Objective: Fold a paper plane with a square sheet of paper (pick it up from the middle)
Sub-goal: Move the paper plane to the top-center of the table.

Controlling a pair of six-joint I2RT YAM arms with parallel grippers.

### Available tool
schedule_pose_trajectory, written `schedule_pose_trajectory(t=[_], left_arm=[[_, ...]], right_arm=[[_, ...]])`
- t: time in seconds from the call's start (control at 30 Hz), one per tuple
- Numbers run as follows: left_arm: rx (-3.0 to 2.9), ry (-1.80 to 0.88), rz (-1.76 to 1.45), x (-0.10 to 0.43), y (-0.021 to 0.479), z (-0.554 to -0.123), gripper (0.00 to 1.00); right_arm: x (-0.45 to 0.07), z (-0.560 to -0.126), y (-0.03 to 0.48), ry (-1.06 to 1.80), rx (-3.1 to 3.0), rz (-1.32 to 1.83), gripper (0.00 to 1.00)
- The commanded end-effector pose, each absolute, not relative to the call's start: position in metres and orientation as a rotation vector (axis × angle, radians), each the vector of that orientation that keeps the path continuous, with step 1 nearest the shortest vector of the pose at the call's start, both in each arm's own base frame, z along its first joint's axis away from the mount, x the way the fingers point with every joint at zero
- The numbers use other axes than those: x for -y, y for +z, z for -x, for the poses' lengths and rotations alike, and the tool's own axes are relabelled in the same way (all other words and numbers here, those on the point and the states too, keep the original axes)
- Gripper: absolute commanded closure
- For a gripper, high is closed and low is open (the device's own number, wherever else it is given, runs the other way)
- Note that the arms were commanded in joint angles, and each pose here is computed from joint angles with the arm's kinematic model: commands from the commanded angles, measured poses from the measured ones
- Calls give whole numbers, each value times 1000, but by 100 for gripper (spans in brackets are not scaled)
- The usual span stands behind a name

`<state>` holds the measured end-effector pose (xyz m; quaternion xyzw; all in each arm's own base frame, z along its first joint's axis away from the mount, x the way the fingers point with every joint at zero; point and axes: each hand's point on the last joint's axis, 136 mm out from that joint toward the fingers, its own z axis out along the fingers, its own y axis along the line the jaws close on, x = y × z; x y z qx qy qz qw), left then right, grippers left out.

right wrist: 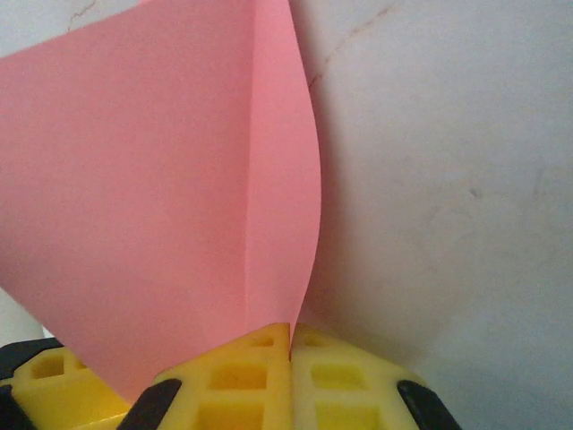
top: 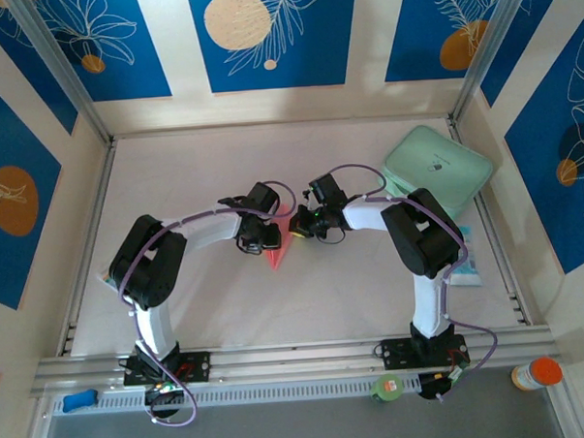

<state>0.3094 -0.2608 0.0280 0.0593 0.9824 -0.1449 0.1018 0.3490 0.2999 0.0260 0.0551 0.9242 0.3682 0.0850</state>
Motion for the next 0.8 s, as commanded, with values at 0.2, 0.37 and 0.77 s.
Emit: schedule_pose_trajectory(t=[0.2, 0.37, 0.77], left_arm=[[-2883, -428, -168, 265, 37, -312, 71], [-2910, -435, -186, 267, 32, -308, 70], [-2912, -410, -221, 270, 34, -310, 81]], right_arm=[[-302, -348, 31, 1119, -2757, -140, 98], [-302, -347, 30, 1122, -2760, -142, 98], [-296, -351, 47, 1155, -2708, -166, 82]])
